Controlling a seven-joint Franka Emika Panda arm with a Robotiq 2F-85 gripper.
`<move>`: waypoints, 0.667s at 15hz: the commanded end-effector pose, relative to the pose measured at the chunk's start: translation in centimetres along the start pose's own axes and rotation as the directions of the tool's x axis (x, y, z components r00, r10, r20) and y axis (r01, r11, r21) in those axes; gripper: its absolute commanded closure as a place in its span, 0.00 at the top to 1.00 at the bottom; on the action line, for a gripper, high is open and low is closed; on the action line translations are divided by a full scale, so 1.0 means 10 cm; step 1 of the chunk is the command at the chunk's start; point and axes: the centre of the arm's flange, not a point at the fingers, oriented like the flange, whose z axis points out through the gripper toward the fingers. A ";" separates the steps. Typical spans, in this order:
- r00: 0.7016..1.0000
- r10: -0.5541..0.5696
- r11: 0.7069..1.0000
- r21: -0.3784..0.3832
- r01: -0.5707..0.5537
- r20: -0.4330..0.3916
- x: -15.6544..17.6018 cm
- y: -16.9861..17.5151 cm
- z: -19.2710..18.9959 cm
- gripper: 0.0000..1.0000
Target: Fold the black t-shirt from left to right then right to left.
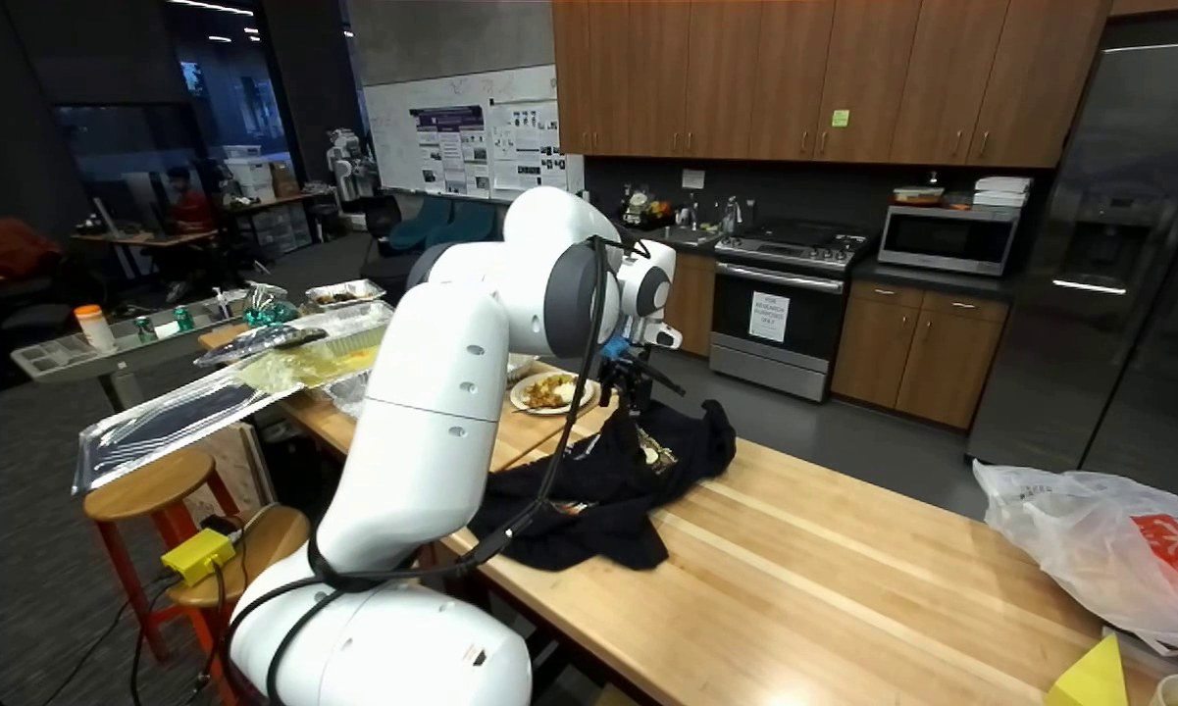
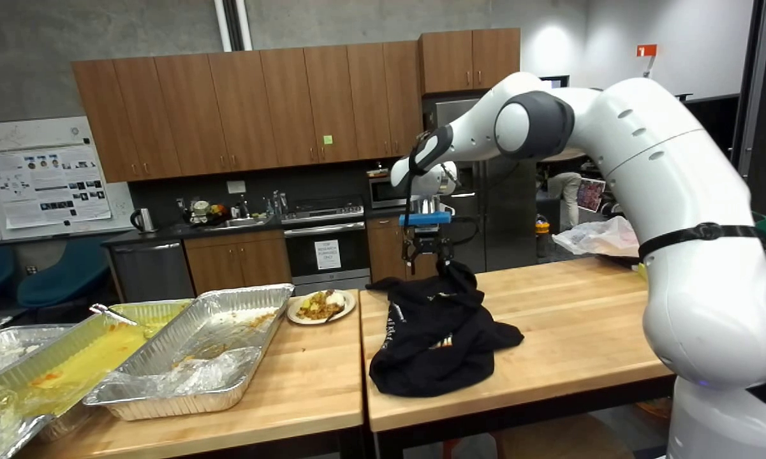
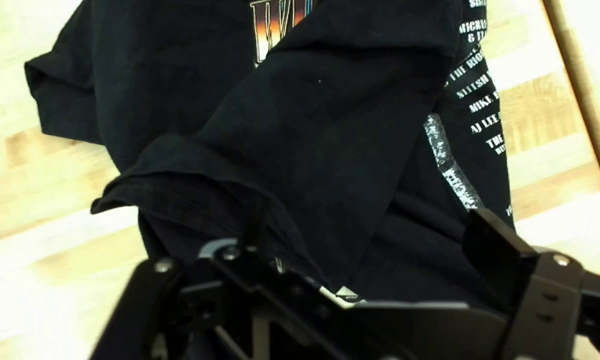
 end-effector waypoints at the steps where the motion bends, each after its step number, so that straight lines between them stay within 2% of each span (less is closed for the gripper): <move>1: 0.999 0.038 0.999 0.012 -0.038 -0.031 -0.05 0.16 0.01 1.00; 4: 0.997 0.073 0.997 0.021 -0.073 -0.027 0.07 0.23 0.09 1.00; 7: 0.986 0.159 0.987 0.037 -0.157 -0.041 0.18 0.29 0.15 1.00; 10: 0.980 0.185 0.981 0.064 -0.181 -0.070 0.22 0.35 0.08 1.00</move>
